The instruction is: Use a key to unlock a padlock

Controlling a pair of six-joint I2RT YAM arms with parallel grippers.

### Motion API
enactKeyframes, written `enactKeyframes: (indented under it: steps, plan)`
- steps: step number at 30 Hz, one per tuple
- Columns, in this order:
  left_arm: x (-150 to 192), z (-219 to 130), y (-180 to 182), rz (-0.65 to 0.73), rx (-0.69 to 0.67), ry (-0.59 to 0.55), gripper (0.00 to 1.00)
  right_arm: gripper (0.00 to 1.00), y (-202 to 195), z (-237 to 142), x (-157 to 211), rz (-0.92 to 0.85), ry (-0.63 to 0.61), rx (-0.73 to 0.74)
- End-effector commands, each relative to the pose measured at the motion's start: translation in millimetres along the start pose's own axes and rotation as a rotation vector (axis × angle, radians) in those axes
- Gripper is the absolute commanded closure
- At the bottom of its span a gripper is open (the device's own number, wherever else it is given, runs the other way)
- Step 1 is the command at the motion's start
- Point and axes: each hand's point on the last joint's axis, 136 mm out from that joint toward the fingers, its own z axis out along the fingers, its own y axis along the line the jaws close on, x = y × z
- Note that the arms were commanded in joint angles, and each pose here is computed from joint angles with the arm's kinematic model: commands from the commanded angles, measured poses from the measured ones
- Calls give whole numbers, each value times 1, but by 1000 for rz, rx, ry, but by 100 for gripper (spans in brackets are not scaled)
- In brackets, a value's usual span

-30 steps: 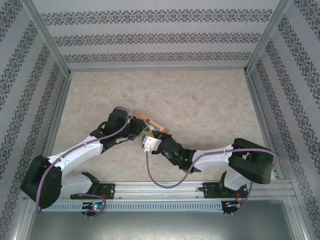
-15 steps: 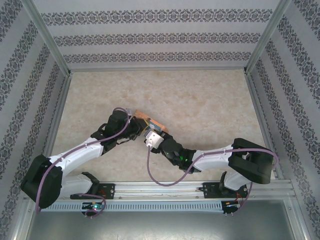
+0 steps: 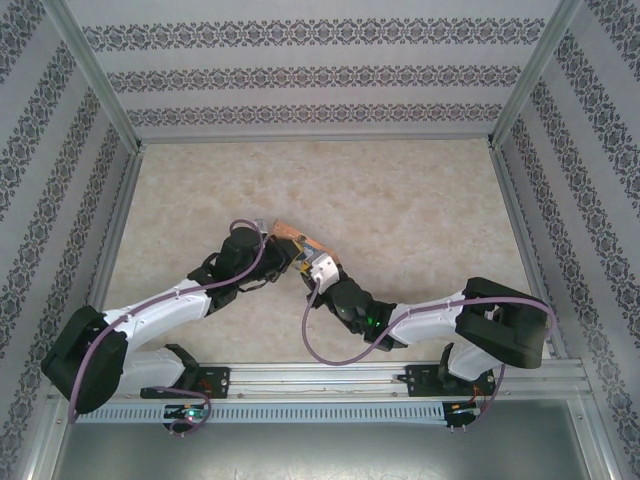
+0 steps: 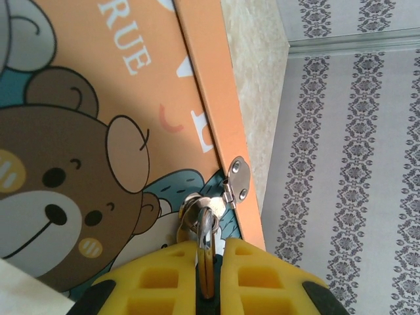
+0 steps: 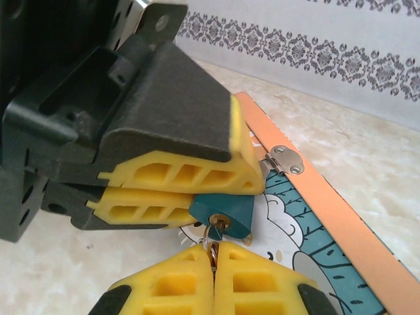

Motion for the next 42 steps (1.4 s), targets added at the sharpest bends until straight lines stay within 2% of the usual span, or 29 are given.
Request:
enactKeyframes:
  steps: [1,11,16,22,29,32,42]
  plan:
    - [25,2,-15,29,67,83,100,100,-6,-3,-26,228,-109,-9]
    - [32,5,-9,46,65,76,100,100,-14,-3,-24,383,-142,-44]
    - [31,7,-10,41,69,70,100,100,-15,-3,-17,276,-124,-24]
    - [28,7,-10,46,53,57,100,100,-15,-8,-4,69,-104,7]
    - [27,9,-8,41,42,53,100,85,-6,-12,1,-171,-91,6]
    - [26,10,-9,39,41,50,100,79,-4,-13,0,-214,-94,5]
    - [27,13,-9,37,37,59,100,81,-1,-13,-5,-230,-100,6]
